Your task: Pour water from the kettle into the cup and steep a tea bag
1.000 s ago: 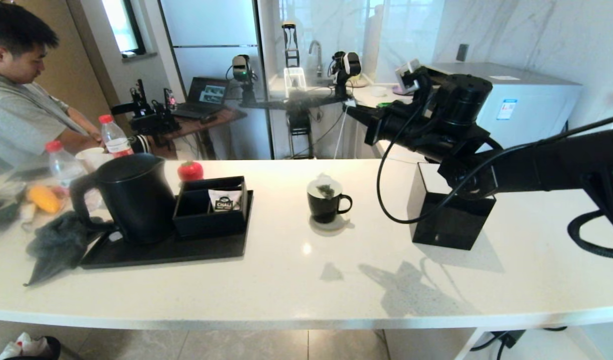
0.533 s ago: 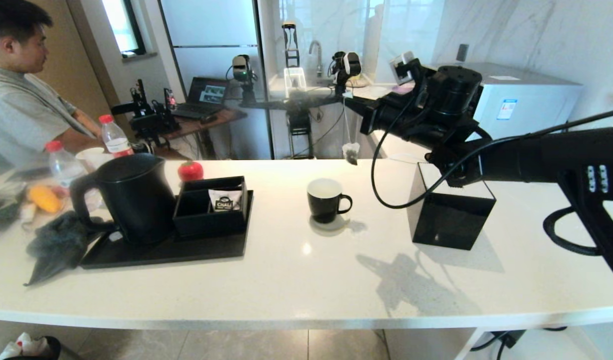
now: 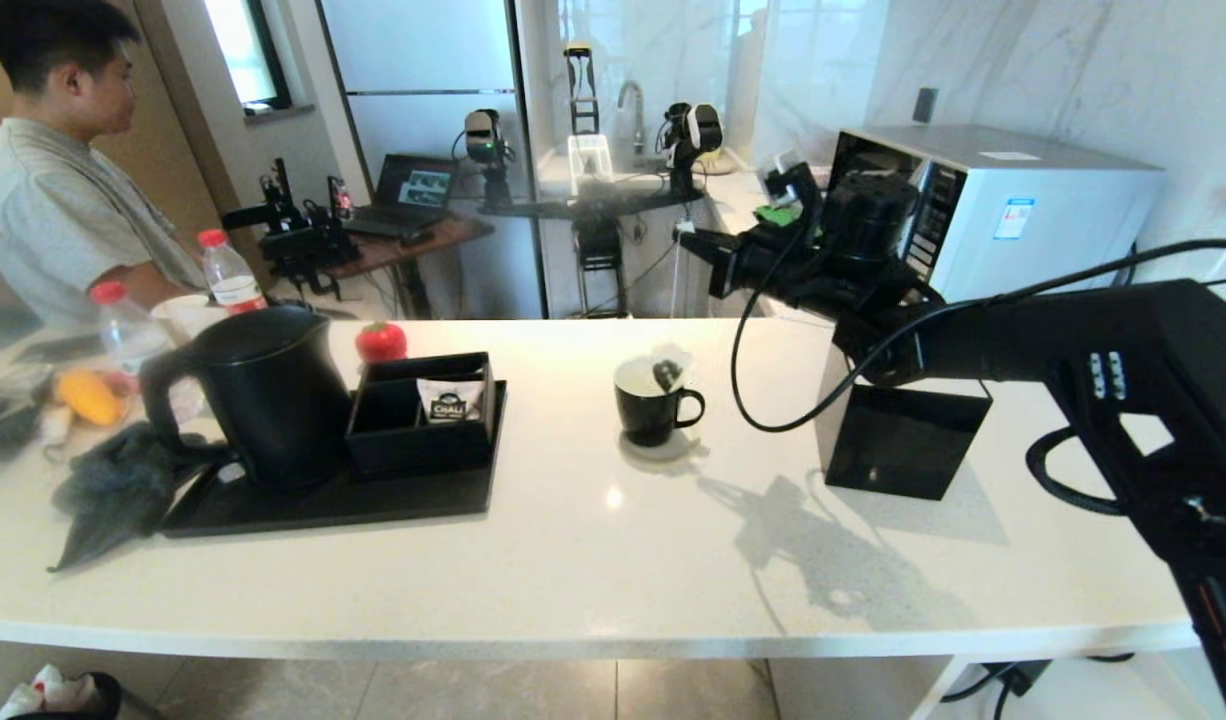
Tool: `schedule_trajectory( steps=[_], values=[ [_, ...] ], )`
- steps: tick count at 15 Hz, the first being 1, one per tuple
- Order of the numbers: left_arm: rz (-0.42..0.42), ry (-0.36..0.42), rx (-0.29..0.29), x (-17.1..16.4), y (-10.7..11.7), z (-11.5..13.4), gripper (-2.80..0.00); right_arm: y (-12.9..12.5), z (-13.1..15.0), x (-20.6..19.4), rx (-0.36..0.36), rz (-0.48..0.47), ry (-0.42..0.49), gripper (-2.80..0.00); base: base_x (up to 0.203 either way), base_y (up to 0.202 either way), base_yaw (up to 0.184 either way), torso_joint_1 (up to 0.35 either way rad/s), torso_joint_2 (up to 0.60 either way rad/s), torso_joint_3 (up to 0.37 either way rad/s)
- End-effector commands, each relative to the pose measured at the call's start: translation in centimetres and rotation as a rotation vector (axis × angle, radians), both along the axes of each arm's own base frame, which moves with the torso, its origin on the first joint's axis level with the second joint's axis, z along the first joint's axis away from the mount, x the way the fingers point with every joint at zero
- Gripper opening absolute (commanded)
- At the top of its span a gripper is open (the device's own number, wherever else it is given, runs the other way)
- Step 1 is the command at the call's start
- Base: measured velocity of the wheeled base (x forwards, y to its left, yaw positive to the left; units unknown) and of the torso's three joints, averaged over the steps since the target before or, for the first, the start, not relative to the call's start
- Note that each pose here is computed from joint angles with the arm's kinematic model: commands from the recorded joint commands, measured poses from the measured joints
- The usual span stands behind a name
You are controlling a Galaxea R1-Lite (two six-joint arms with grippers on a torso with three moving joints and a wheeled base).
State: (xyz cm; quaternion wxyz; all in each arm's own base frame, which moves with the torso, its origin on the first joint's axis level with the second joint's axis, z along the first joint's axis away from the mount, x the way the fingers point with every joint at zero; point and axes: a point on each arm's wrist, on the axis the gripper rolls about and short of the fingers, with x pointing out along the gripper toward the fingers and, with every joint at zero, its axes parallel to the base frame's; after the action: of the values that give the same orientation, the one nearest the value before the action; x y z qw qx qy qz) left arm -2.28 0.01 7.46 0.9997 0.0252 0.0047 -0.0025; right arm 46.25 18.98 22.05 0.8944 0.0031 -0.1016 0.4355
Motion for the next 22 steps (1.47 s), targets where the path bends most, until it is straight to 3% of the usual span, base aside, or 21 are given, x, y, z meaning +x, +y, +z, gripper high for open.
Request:
schedule_trajectory(
  steps=[1,10,14,17,20,22],
  values=[
    [0.000,0.000,0.000,0.0,0.0,0.0,-2.80,0.3,-1.5,0.6,-0.010,0.006,0.023,-2.80,0.000,0.000,0.000,0.000,0.00,0.000],
    [0.000,0.000,-0.001,0.0,0.0,0.0,-2.80,1.3,-2.9,0.4,-0.024,0.025,0.048,-2.80,0.000,0.000,0.000,0.000,0.00,0.000],
    [0.000,0.000,-0.001,0.0,0.0,0.0,-2.80,2.1,-7.5,-0.7,-0.119,0.042,0.107,-2.80,0.000,0.000,0.000,0.000,0.00,0.000],
    [0.000,0.000,-0.001,0.0,0.0,0.0,-2.80,2.9,-9.9,-1.7,-0.137,0.063,0.118,-2.80,0.000,0.000,0.000,0.000,0.00,0.000],
    [0.000,0.000,-0.001,0.0,0.0,0.0,-2.80,3.0,-9.0,-1.6,-0.127,0.059,0.095,-2.80,0.000,0.000,0.000,0.000,0.00,0.000],
    [0.000,0.000,-0.001,0.0,0.0,0.0,-2.80,3.1,-6.7,-1.5,-0.103,0.058,0.039,-2.80,0.000,0.000,0.000,0.000,0.00,0.000]
  ],
)
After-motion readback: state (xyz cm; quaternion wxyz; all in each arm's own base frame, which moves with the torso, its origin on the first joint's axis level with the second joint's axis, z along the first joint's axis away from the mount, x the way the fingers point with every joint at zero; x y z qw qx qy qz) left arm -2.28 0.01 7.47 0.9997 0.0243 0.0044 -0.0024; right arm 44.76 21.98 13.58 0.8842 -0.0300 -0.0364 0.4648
